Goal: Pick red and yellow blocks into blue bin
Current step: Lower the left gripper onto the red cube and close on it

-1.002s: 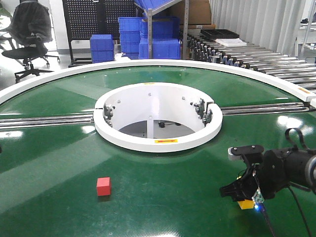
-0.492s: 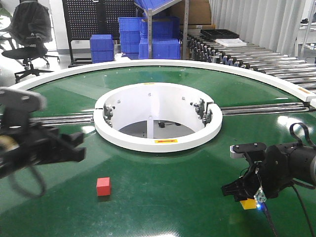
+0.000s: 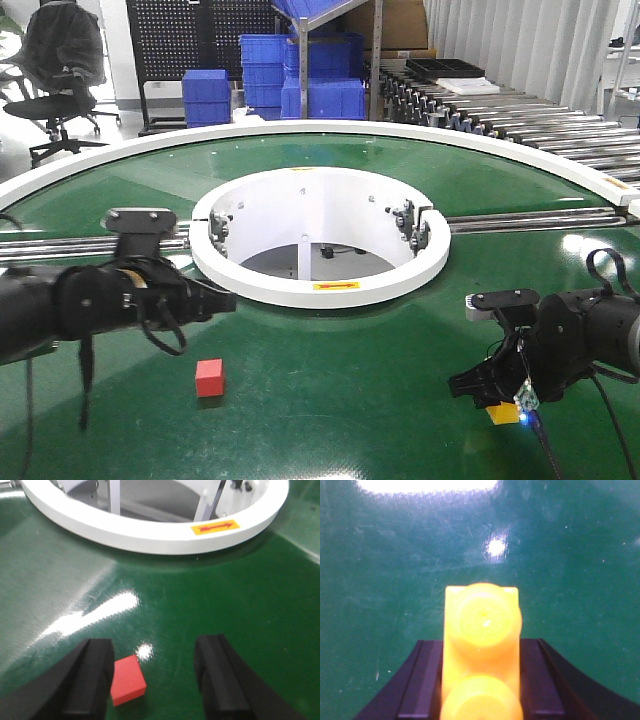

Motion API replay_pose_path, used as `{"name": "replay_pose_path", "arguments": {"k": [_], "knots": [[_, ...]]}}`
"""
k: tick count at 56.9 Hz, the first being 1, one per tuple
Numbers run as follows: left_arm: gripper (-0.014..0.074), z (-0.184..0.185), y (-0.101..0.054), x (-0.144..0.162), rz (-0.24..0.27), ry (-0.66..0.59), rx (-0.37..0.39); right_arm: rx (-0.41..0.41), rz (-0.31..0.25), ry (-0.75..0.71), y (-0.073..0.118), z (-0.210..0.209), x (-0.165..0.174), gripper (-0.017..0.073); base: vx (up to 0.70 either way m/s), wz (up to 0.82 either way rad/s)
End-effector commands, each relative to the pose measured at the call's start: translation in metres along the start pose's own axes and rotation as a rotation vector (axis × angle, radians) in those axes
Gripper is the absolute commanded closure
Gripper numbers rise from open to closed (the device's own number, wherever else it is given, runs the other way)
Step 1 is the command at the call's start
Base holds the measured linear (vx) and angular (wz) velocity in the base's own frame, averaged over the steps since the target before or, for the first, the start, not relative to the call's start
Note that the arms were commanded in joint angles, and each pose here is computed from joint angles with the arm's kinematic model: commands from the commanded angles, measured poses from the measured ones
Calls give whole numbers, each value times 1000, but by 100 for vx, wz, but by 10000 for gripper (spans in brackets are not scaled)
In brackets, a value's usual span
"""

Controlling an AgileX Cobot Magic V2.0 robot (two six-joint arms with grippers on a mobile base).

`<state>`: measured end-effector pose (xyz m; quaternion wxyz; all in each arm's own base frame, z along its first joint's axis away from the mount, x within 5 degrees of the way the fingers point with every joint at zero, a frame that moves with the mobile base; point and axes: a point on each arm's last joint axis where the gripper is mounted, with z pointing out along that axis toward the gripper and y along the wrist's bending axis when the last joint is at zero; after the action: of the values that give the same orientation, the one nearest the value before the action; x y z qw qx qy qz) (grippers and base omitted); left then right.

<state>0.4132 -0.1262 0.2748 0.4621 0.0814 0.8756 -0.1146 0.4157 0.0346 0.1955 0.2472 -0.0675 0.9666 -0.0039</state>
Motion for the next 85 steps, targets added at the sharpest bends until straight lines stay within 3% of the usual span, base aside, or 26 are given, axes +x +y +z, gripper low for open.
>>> {"name": "replay_pose_path", "arguments": {"k": [1,6,12,33,56,66,75,85], "knots": [[108,-8,-2,-31,-31,-134,7,16,-3,-132,-5,-30,-19,569,0,0],[108,6,3,-29,-72,-122,0,16,-3,-134,-5,-31,-20,569,0,0],[108,20,5,-27,-73,-110,-5,16,-3,-135,-5,-31,-20,569,0,0],[108,47,19,-7,-12,-39,-47,16,-3,-131,-5,-30,-19,569,0,0],[108,72,21,11,-13,-4,-50,16,-3,-130,-5,-30,-19,569,0,0],[108,77,22,15,-25,-4,-50,16,-3,-131,-5,-30,-19,569,0,0],[108,86,24,25,-73,28,-54,16,-3,-138,-5,-31,-20,569,0,0],[108,92,25,33,-75,53,-57,16,-3,-138,-5,-31,-20,569,0,0]]}}
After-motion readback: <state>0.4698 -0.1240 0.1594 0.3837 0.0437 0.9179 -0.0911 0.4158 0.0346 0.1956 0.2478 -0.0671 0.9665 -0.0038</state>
